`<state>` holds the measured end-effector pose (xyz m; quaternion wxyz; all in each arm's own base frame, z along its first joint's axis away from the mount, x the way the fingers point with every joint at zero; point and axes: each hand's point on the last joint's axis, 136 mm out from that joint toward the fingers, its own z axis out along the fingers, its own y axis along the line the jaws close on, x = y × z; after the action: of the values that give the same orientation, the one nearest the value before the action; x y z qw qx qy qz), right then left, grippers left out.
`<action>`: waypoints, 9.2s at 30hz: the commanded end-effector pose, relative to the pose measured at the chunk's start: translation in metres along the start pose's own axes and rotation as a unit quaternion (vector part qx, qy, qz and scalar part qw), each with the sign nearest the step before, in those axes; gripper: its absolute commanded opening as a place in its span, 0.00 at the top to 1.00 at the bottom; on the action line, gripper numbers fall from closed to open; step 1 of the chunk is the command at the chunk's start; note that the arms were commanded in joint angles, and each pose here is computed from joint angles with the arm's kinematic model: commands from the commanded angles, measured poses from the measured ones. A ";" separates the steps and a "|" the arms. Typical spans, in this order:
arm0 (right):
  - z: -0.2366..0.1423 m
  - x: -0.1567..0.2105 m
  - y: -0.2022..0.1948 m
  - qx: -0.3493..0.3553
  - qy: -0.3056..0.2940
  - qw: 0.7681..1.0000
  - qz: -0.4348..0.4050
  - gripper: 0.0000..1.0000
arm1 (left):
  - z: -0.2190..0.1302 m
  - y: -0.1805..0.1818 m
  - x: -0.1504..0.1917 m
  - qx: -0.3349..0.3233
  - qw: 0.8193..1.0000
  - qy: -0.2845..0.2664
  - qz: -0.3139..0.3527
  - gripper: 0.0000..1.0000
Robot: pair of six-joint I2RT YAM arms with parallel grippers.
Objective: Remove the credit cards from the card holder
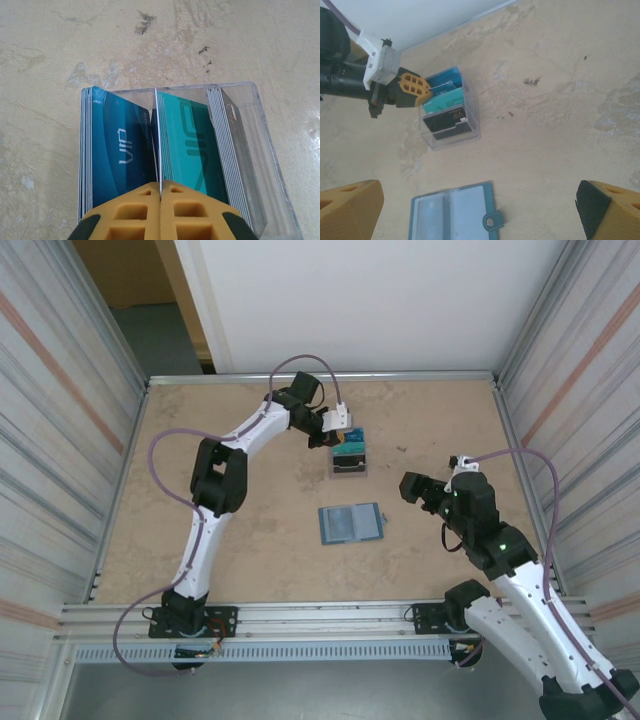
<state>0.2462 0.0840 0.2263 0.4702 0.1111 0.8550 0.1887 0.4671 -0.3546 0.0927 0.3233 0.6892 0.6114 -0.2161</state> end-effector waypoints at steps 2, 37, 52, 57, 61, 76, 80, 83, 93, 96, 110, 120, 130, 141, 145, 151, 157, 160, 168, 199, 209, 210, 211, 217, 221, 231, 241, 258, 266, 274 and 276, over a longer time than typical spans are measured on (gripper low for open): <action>-0.004 -0.006 0.008 -0.010 -0.001 1.000 0.007 0.01 | -0.020 -0.006 0.004 0.003 1.000 0.020 0.003 1.00; 0.011 0.019 0.026 -0.004 0.061 0.996 -0.059 0.01 | -0.116 -0.005 -0.081 -0.130 0.991 -0.039 0.017 0.69; 0.064 0.119 0.085 0.036 0.232 0.950 -0.206 0.25 | -0.252 -0.053 -0.002 -0.441 0.835 -0.089 -0.316 0.23; 0.086 0.165 0.108 0.030 0.287 0.926 -0.243 0.42 | -0.271 -0.091 0.036 -0.484 0.760 -0.126 -0.415 0.16; 0.100 0.191 0.116 0.035 0.320 0.910 -0.261 0.53 | -0.263 -0.112 0.052 -0.469 0.741 -0.133 -0.463 0.04; 0.125 0.230 0.100 0.074 0.371 0.894 -0.241 0.59 | -0.233 -0.134 0.081 -0.438 0.730 -0.116 -0.511 0.01; 0.127 0.239 0.093 0.079 0.383 0.891 -0.230 0.58 | -0.228 -0.133 0.081 -0.429 0.735 -0.115 -0.512 0.01; 0.128 0.247 0.089 0.083 0.394 0.887 -0.228 0.58 | -0.224 -0.132 0.081 -0.423 0.737 -0.113 -0.514 0.01; 0.126 0.253 0.093 0.053 0.408 0.892 -0.186 0.72 | -0.222 -0.132 0.077 -0.415 0.745 -0.110 -0.510 0.01; 0.125 0.251 0.099 0.032 0.409 0.897 -0.167 0.76 | -0.223 -0.132 0.074 -0.413 0.750 -0.109 -0.504 0.01; 0.124 0.222 0.106 0.006 0.381 0.915 -0.134 0.85 | -0.213 -0.134 0.030 -0.427 0.796 -0.077 -0.423 0.01; 0.118 0.198 0.091 0.030 0.345 0.930 -0.119 0.82 | -0.198 -0.132 0.024 -0.429 0.805 -0.054 -0.405 0.01; 0.108 0.178 0.053 0.084 0.319 0.938 -0.102 0.70 | -0.179 -0.138 0.022 -0.422 0.821 -0.023 -0.384 0.01; 0.092 0.164 0.013 0.122 0.298 0.944 -0.074 0.63 | -0.125 -0.162 0.012 -0.394 0.849 0.032 -0.351 0.01; 0.087 0.162 -0.009 0.143 0.294 0.944 -0.052 0.59 | -0.109 -0.170 0.011 -0.375 0.857 0.035 -0.352 0.01; 0.075 0.144 -0.033 0.161 0.264 0.951 -0.015 0.58 | -0.094 -0.175 0.016 -0.356 0.862 0.048 -0.358 0.01; 0.057 0.103 -0.022 0.120 0.189 0.975 0.006 0.55 | -0.081 -0.176 0.017 -0.341 0.867 0.057 -0.360 0.01; 0.048 0.087 -0.004 0.067 0.162 0.984 0.016 0.49 | -0.074 -0.178 0.019 -0.331 0.869 0.066 -0.361 0.01; 0.053 0.095 0.044 -0.052 0.208 0.977 0.005 0.58 | -0.055 -0.185 0.032 -0.317 0.870 0.105 -0.364 0.01; 0.138 0.197 0.054 -0.096 0.408 0.908 0.017 0.82 | -0.036 -0.194 0.059 -0.325 0.865 0.172 -0.341 0.01; 0.139 0.202 0.056 -0.115 0.414 0.902 0.037 0.84 | -0.034 -0.197 0.065 -0.326 0.863 0.202 -0.329 0.01; 0.139 0.202 0.056 -0.115 0.415 0.902 0.038 0.84 | -0.034 -0.197 0.066 -0.325 0.863 0.204 -0.328 0.01; 0.139 0.203 0.055 -0.115 0.416 0.901 0.040 0.84 | -0.034 -0.197 0.065 -0.326 0.863 0.205 -0.327 0.01; 0.139 0.207 0.046 -0.106 0.417 0.901 0.052 0.84 | -0.034 -0.201 0.069 -0.322 0.863 0.217 -0.323 0.01; 0.139 0.211 0.044 -0.106 0.421 0.899 0.057 0.84 | -0.035 -0.202 0.070 -0.321 0.862 0.221 -0.323 0.01; 0.139 0.214 0.053 -0.138 0.423 0.893 0.073 0.86 | -0.035 -0.201 0.070 -0.320 0.863 0.224 -0.321 0.01; 0.135 0.213 0.051 -0.137 0.424 0.893 0.073 1.00 | -0.043 -0.204 0.068 -0.319 0.862 0.225 -0.324 0.01; 0.134 0.207 0.035 -0.085 0.424 0.901 0.035 1.00 | -0.054 -0.193 0.041 -0.322 0.870 0.186 -0.322 0.01; 0.134 0.206 0.037 -0.086 0.426 0.900 0.037 1.00 | -0.053 -0.178 0.018 -0.330 0.878 0.149 -0.314 0.01; 0.133 0.206 0.035 -0.079 0.426 0.900 0.036 1.00 | -0.033 -0.172 0.027 -0.330 0.878 0.168 -0.304 0.01; 0.132 0.205 0.035 -0.078 0.426 0.901 0.036 1.00 | -0.031 -0.173 0.031 -0.326 0.878 0.173 -0.305 0.01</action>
<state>0.2521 0.2291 0.0222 0.0646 0.0116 0.9429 0.3266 0.2964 -0.3014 0.0649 0.3384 0.3426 0.8761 0.0229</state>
